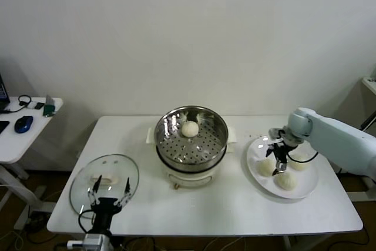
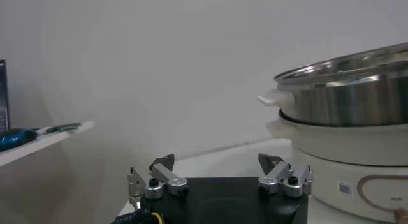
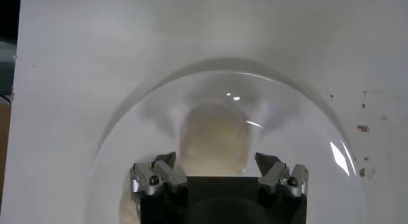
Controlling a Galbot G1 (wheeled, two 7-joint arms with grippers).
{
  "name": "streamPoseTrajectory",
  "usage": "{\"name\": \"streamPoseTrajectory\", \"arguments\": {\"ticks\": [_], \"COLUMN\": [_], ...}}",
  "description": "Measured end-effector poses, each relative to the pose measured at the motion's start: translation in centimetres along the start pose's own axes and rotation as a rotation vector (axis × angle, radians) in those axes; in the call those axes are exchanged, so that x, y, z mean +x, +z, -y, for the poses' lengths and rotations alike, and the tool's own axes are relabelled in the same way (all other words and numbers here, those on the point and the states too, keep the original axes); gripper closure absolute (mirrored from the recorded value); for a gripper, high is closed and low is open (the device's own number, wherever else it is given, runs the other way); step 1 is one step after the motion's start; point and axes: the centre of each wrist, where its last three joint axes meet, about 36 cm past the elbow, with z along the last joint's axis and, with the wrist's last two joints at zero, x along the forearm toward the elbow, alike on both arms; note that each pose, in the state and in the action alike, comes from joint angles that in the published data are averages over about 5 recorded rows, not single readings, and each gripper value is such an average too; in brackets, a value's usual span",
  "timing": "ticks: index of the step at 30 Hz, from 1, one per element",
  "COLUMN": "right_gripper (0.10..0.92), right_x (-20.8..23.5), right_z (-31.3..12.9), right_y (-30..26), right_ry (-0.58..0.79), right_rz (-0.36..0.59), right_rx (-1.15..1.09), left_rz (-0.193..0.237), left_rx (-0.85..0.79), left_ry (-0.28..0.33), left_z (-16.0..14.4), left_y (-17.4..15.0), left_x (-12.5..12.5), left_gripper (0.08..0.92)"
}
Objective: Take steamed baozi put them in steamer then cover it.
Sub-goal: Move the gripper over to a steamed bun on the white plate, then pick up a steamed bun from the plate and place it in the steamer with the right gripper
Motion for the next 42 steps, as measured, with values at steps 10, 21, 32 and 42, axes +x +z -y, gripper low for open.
{"name": "streamPoseTrajectory", "arguments": {"ticks": [10, 21, 32, 42], "right_gripper": [0.308, 0.373, 0.383, 0.377], "right_x": [-0.9, -1.0, 3.3, 13.9], "right_z": [0.5, 0.7, 1.4, 3.9], "right_y": [0.0, 0.0, 0.8, -1.8], "right_ry": [-0.017, -0.016, 0.034, 0.14], "right_rz": [-0.011, -0.003, 0.028, 0.12], "right_rx": [0.01, 0.011, -0.029, -0.057], "left_rz": [-0.005, -0.006, -0.003, -0.004], "left_rx": [0.006, 0.007, 0.008, 0.008], "left_ry": [-0.005, -0.007, -0.002, 0.012], "left_z": [0.2, 0.3, 0.6, 1.5], "left_y": [0.1, 0.1, -0.1, 0.0], "left_x": [0.1, 0.1, 0.1, -0.1], "left_gripper": [0.177, 0.177, 0.177, 0.177]}}
